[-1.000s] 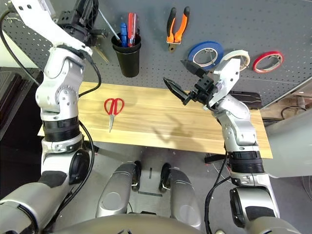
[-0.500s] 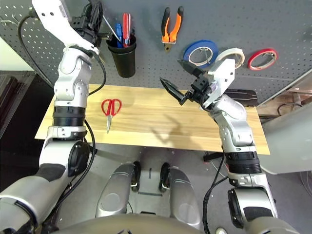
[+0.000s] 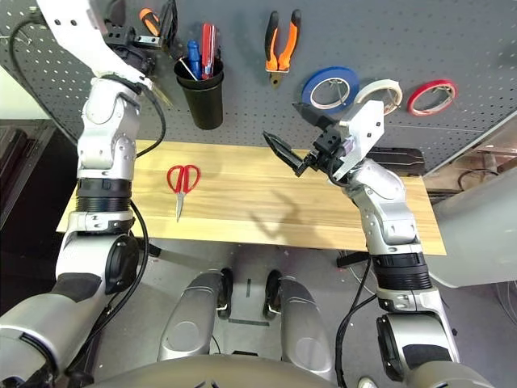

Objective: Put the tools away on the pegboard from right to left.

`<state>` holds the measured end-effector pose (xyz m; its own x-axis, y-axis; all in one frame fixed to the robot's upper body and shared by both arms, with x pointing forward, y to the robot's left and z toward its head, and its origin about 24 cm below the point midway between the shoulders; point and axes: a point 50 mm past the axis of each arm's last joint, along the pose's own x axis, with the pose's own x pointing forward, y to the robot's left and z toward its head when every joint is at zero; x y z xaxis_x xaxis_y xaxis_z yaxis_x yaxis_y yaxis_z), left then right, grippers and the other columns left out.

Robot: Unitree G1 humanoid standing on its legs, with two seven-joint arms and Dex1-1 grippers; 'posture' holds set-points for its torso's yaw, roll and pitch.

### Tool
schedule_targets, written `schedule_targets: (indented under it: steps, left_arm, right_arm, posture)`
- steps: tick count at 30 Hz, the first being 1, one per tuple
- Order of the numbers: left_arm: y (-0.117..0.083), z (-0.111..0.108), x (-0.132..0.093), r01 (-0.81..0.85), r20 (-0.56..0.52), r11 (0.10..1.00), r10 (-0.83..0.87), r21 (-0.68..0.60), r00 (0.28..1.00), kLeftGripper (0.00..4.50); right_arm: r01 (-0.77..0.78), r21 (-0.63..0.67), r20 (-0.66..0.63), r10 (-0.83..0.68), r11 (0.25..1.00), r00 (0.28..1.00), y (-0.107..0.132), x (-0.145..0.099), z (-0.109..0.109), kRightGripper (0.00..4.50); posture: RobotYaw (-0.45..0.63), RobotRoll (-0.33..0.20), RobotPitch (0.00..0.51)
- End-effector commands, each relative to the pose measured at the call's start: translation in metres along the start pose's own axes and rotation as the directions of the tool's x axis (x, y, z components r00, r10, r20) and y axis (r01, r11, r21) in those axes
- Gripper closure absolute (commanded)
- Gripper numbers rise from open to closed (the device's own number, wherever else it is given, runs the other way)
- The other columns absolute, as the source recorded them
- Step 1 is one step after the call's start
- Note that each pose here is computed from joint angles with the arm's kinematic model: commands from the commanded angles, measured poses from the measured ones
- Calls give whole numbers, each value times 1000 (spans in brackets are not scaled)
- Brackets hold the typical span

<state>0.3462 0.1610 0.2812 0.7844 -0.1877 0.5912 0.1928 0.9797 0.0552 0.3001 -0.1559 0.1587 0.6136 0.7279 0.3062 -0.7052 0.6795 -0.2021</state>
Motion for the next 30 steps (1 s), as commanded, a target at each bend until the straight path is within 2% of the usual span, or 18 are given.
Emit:
schedule_targets:
  steps: [1, 5, 13, 20, 24, 30]
  left_arm:
    - [5, 12, -14, 1, -17, 1000, -1, 2, 1000, 23]
    - [5, 18, -37, 28, -70, 999, -30, -21, 997, 23]
    - [-10, -7, -100, 70, -311, 994, -91, -80, 946, 23]
    - [-5, -60, -144, 11, -560, 999, -37, -48, 827, 23]
    - [1, -85, -159, -40, -677, 999, 28, -3, 736, 23]
    - [8, -121, -172, -82, -771, 996, 76, 31, 632, 23]
  right_arm:
    - [-21, 3, -23, 21, 1000, 1000, 2, 1, -6, 0]
    - [-56, 21, -81, 58, 998, 995, 5, -1, -14, 0]
    - [-146, 107, -343, 174, 984, 923, 15, -20, -40, 0]
    - [-138, 188, -555, 221, 972, 802, 21, -40, -64, 0]
    - [-145, 212, -596, 246, 966, 765, 27, -44, -71, 0]
    - [-173, 199, -641, 262, 965, 722, 37, -45, -83, 0]
  posture:
    - [214, 0, 162]
    - [228, 0, 163]
    - [248, 0, 185]
    - [240, 0, 205]
    - [229, 0, 217]
    - [218, 0, 241]
